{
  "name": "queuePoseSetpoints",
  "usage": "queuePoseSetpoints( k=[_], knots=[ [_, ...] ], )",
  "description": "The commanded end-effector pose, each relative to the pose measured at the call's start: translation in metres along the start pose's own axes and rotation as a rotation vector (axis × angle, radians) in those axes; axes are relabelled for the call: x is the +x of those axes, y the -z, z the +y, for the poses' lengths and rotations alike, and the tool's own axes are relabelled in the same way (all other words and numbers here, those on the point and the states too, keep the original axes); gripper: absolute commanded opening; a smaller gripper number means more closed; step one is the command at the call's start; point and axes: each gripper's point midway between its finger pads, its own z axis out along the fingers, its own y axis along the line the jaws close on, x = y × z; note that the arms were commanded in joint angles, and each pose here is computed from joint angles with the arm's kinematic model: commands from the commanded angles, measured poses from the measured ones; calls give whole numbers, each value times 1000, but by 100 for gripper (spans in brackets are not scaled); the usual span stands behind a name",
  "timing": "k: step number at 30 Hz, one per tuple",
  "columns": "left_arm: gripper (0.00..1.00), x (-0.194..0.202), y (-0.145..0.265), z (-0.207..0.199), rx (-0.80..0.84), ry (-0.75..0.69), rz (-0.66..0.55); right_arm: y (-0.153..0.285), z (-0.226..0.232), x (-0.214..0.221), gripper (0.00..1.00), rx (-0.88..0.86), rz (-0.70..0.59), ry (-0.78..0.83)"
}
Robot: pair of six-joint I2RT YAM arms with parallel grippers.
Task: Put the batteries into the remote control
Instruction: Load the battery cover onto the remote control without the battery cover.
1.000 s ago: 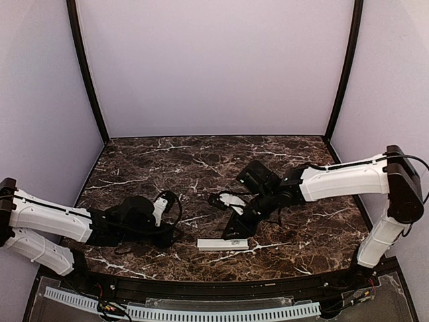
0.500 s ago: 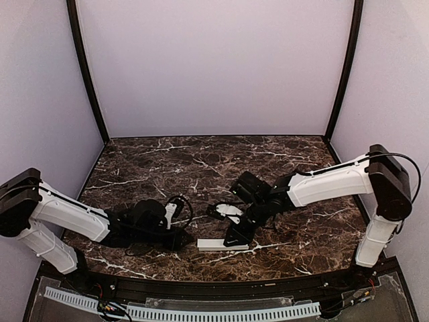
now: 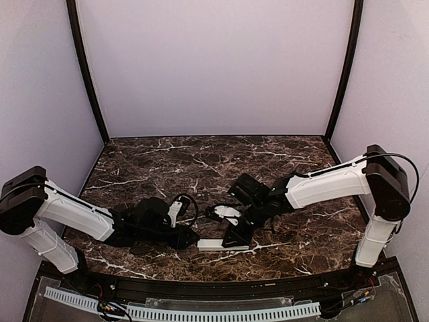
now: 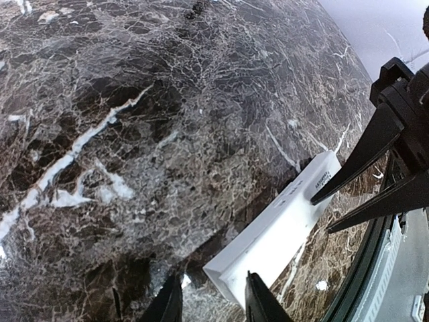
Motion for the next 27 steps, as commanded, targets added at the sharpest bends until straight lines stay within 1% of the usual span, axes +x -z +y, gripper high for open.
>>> queuePoseSetpoints(
  k=[1, 3, 6, 8, 12, 14, 18, 23, 25, 27],
  knots=[
    [33, 0, -5, -15, 53, -15, 17, -12, -3, 22, 20, 15, 69, -11],
    [35, 2, -8, -18, 57, -18, 29, -12, -3, 24, 20, 16, 71, -12],
    [35, 5, -13, -17, 51, -13, 43, -11, -2, 24, 20, 15, 70, -11],
    [32, 6, -14, -19, 64, -11, 48, -11, -2, 25, 20, 15, 73, -12],
    [19, 11, -8, -23, 92, -18, 56, -11, -3, 27, 20, 19, 77, -14],
    [14, 13, -4, -25, 102, -18, 56, -12, -3, 26, 20, 21, 78, -14],
    [10, 14, 1, -28, 116, -27, 62, -12, -4, 27, 20, 26, 83, -16],
    [11, 20, -1, -26, 111, -15, 80, -14, -6, 31, 20, 28, 96, -18],
    [17, 22, -3, -22, 92, -3, 83, -16, -6, 33, 20, 29, 104, -20],
    [20, 23, -4, -18, 73, 5, 86, -18, -7, 35, 20, 28, 110, -22]
  ],
)
